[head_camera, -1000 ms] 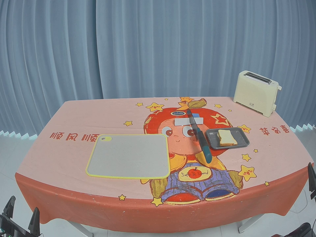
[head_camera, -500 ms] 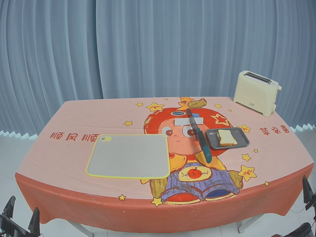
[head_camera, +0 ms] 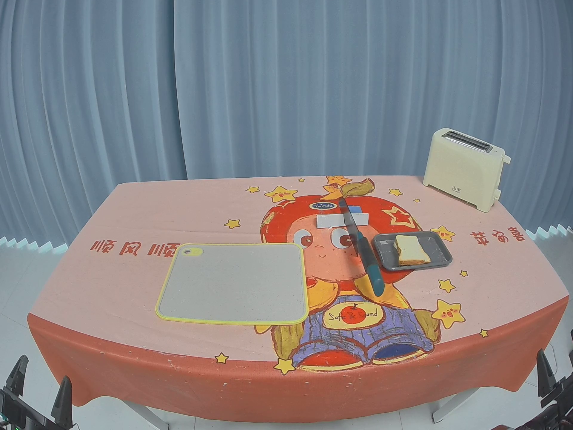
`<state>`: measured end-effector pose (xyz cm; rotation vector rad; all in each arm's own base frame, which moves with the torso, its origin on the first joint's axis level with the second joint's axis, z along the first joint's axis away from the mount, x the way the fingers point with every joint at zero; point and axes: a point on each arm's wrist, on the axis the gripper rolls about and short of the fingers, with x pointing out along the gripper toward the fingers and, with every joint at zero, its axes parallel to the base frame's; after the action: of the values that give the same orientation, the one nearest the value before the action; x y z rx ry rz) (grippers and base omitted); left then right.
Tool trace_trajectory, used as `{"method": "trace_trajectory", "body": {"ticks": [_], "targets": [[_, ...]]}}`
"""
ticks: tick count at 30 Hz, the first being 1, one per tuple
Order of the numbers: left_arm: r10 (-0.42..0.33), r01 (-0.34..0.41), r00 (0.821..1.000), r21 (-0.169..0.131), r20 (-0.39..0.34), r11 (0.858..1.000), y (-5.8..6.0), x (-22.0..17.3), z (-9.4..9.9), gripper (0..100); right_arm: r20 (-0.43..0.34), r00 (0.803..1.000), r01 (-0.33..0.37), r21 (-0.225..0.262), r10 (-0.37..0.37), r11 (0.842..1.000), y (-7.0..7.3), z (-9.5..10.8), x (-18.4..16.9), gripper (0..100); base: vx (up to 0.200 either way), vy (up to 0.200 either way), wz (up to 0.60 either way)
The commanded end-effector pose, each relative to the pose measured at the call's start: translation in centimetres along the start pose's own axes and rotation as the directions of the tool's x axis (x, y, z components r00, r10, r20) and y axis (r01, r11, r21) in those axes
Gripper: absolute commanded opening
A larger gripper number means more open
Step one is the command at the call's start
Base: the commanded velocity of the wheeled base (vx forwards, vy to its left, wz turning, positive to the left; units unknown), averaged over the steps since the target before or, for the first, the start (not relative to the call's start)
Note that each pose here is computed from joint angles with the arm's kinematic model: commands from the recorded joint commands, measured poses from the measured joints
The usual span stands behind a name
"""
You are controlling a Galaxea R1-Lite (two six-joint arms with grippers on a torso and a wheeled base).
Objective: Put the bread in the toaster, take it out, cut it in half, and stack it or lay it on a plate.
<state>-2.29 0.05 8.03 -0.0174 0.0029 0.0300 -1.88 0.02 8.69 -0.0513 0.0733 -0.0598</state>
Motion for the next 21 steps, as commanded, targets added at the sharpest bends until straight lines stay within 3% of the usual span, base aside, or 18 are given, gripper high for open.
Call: {"method": "trace_trajectory", "body": {"ticks": [1, 9, 15, 21], "targets": [[0.001, -0.001, 1.0, 0.001, 0.0, 1.0, 0.01, 0.0, -0.48, 100, 0.026, 1.0, -0.003, 0.043, 0.002, 0.999, 0.02, -0.38, -0.23, 100, 0.0, 0.0, 0.0], [0.001, -0.001, 1.0, 0.001, 0.0, 1.0, 0.01, 0.0, -0.48, 100, 0.013, 0.999, -0.03, 0.064, 0.029, 0.998, 0.11, -1.0, 0.03, 100, 0.0, 0.0, 0.0], [0.001, -0.001, 1.0, 0.001, 0.0, 1.0, 0.01, 0.0, -0.48, 100, 0.026, 0.994, -0.106, 0.054, 0.105, 0.993, 0.0, -1.04, -0.01, 100, 0.0, 0.0, 0.0], [0.001, -0.001, 1.0, -0.001, 0.0, 1.0, 0.01, 0.0, -0.48, 100, 0.047, 0.995, -0.094, 0.053, 0.091, 0.994, 0.03, -1.07, -0.17, 100, 0.0, 0.0, 0.0]]}}
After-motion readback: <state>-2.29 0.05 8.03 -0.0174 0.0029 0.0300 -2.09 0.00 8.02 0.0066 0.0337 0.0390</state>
